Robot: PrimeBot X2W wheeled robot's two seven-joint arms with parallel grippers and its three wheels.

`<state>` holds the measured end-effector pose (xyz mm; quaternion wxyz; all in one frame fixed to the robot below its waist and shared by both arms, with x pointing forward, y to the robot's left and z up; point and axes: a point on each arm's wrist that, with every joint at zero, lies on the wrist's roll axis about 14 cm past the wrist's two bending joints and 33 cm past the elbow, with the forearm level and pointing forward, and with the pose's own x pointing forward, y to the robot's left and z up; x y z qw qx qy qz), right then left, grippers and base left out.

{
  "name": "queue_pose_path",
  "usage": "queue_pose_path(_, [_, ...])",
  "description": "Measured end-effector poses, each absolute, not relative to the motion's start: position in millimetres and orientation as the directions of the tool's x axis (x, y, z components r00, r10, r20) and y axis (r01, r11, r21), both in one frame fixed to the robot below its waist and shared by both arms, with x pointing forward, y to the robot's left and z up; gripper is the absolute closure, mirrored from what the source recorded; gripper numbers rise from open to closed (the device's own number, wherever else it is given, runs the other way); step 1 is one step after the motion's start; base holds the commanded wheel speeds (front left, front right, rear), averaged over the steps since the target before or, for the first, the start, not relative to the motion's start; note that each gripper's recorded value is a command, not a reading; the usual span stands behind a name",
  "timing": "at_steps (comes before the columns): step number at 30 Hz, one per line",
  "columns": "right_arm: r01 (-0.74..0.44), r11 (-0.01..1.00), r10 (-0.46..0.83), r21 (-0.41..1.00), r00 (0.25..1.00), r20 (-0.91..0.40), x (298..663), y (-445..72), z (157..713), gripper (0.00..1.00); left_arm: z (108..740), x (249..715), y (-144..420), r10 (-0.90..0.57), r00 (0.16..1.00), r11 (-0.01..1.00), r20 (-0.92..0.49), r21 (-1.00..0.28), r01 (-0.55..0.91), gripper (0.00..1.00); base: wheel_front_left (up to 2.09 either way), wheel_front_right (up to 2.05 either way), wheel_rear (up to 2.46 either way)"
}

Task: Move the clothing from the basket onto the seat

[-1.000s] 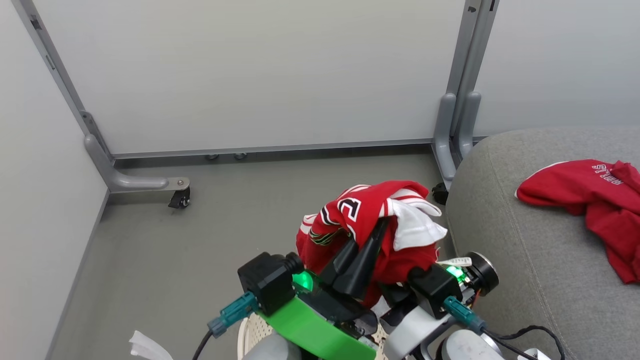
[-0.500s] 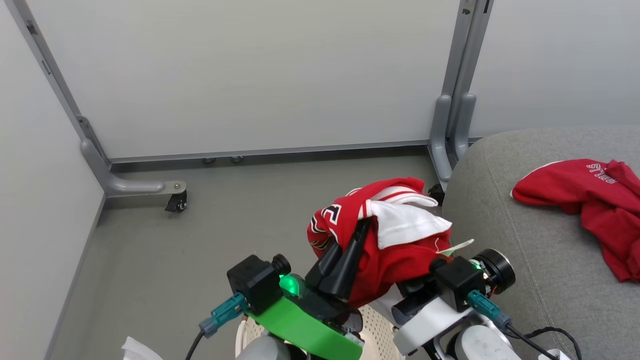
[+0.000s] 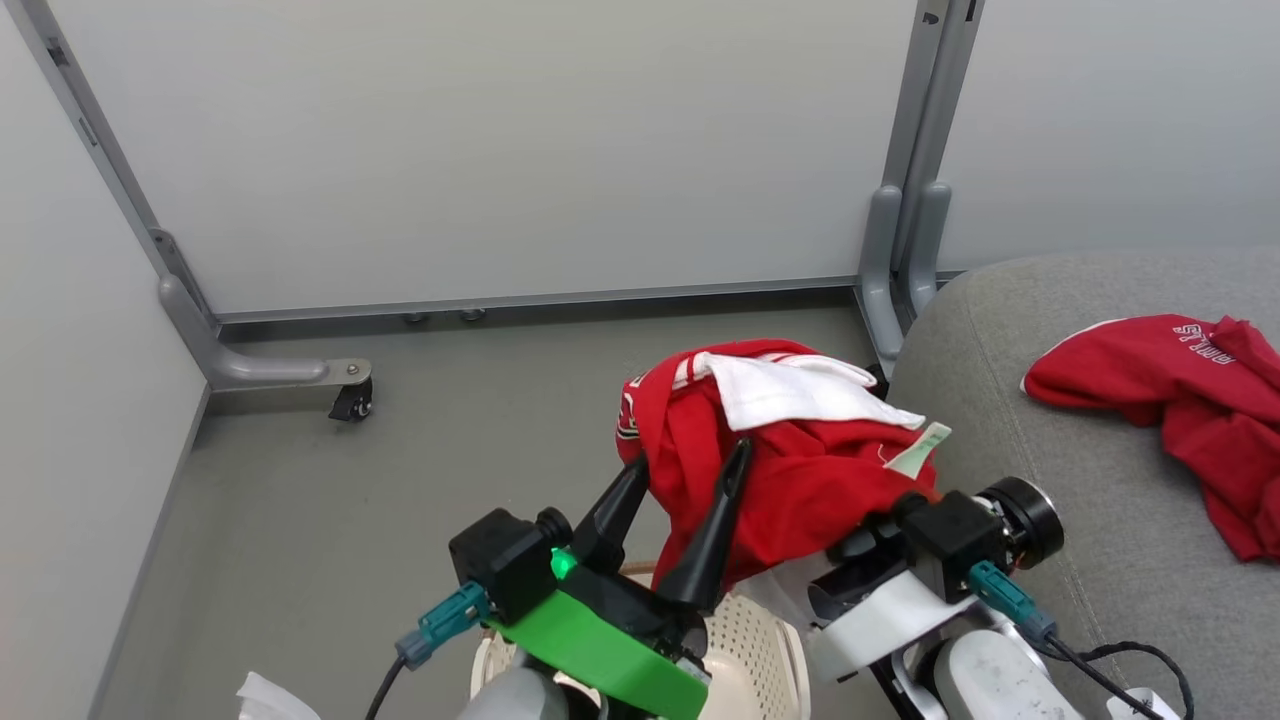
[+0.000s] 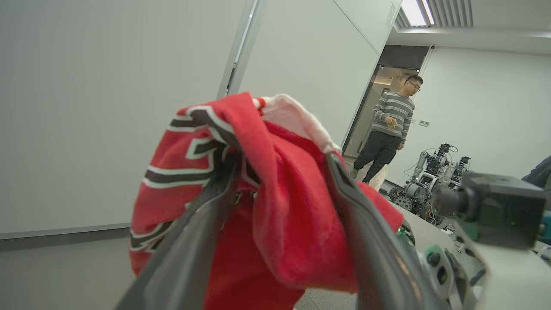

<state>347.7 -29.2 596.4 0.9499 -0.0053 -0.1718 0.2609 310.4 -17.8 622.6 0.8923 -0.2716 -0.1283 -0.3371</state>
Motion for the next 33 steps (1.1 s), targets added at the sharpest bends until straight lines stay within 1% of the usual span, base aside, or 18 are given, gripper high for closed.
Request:
queue_pose_path(2, [-0.477,0.872,0.485,-0.11,0.81,0.329,350.6,-34.0,598.5,1.0,620.1,314.7,-11.8,-0.517,0.754,0.647,0.405,-0.392,0.654,0.0,0.0,0.0,0.0])
queue_pose_path(3, [-0.46,0.88,0.471,-0.115,0.816,0.335,353.8,-39.4,600.7,1.0,614.9,320.7,-2.3,-0.495,0.776,0.682,0.391,-0.378,0.626,0.0,0.0,0.0,0.0])
queue_pose_path(10, [-0.407,0.898,0.439,-0.166,0.817,0.374,360.3,-51.8,615.9,1.0,582.1,334.4,44.1,-0.379,0.872,0.803,0.31,-0.358,0.476,0.0,0.0,0.0,0.0])
queue_pose_path(17, [-0.354,0.914,0.406,-0.199,0.811,0.422,363.5,-64.2,633.1,1.0,542.8,331.5,96.0,-0.276,0.939,0.909,0.206,-0.261,0.324,0.0,0.0,0.0,0.0])
queue_pose_path(23, [-0.315,0.926,0.377,-0.209,0.811,0.446,363.4,-74.6,640.5,1.0,517.0,320.4,130.3,-0.189,0.973,0.953,0.135,-0.215,0.215,0.0,0.0,0.0,0.0])
queue_pose_path(26, [-0.302,0.93,0.367,-0.211,0.816,0.447,363.0,-78.7,640.2,1.0,507.1,314.6,138.9,-0.17,0.98,0.967,0.105,-0.176,0.187,0.0,0.0,0.0,0.0])
queue_pose_path(29, [-0.292,0.934,0.355,-0.207,0.823,0.444,362.8,-83.1,638.0,1.0,492.1,308.1,154.2,-0.109,0.992,0.968,0.063,-0.218,0.12,0.0,0.0,0.0,0.0])
queue_pose_path(33, [-0.282,0.939,0.342,-0.198,0.831,0.438,362.5,-87.9,635.1,1.0,487.2,306.1,156.5,-0.099,0.994,0.971,0.047,-0.214,0.107,0.0,0.0,0.0,0.0])
